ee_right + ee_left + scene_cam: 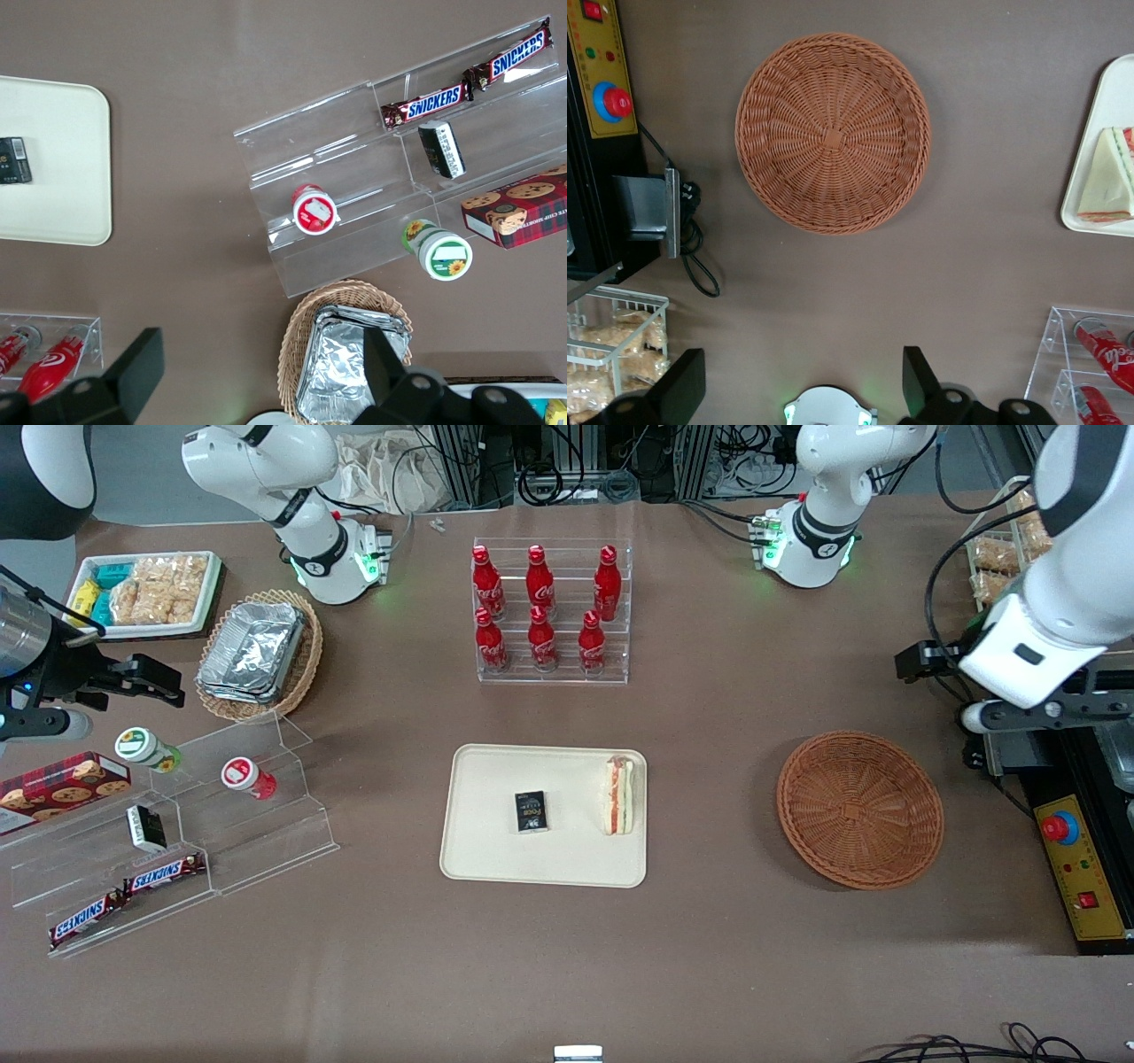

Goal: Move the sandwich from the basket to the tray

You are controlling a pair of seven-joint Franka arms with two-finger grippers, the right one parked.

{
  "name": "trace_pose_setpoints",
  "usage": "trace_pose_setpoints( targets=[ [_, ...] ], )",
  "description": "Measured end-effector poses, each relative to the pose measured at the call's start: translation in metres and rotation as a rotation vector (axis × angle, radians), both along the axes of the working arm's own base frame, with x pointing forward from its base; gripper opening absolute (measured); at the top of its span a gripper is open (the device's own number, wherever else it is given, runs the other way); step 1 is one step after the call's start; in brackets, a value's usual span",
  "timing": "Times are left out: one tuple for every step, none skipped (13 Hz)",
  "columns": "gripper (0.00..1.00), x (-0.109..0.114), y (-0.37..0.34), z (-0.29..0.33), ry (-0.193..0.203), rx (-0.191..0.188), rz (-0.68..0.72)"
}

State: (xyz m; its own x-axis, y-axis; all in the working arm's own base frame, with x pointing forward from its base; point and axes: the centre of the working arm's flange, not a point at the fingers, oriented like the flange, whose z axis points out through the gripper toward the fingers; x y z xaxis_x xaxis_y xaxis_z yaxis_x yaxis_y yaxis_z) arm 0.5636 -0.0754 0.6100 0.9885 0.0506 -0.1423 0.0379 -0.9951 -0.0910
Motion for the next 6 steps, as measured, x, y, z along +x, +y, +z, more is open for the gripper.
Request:
trace_pose_setpoints(
  targets=[
    [1.0, 0.001, 0.015, 0.001, 0.003, -0.01, 0.006],
    [1.0, 0.001, 0.028, 0.002, 0.008, -0.017, 0.006],
    [1.0, 0.001, 0.039, 0.002, 0.013, -0.019, 0.006],
    [1.0, 0.0, 0.046, 0.002, 0.016, -0.015, 0.012],
    [1.0, -0.001, 0.051, 0.003, 0.016, -0.008, 0.022],
    [1.0, -0.003, 0.057, 0.004, 0.015, -0.002, 0.032]
  ],
)
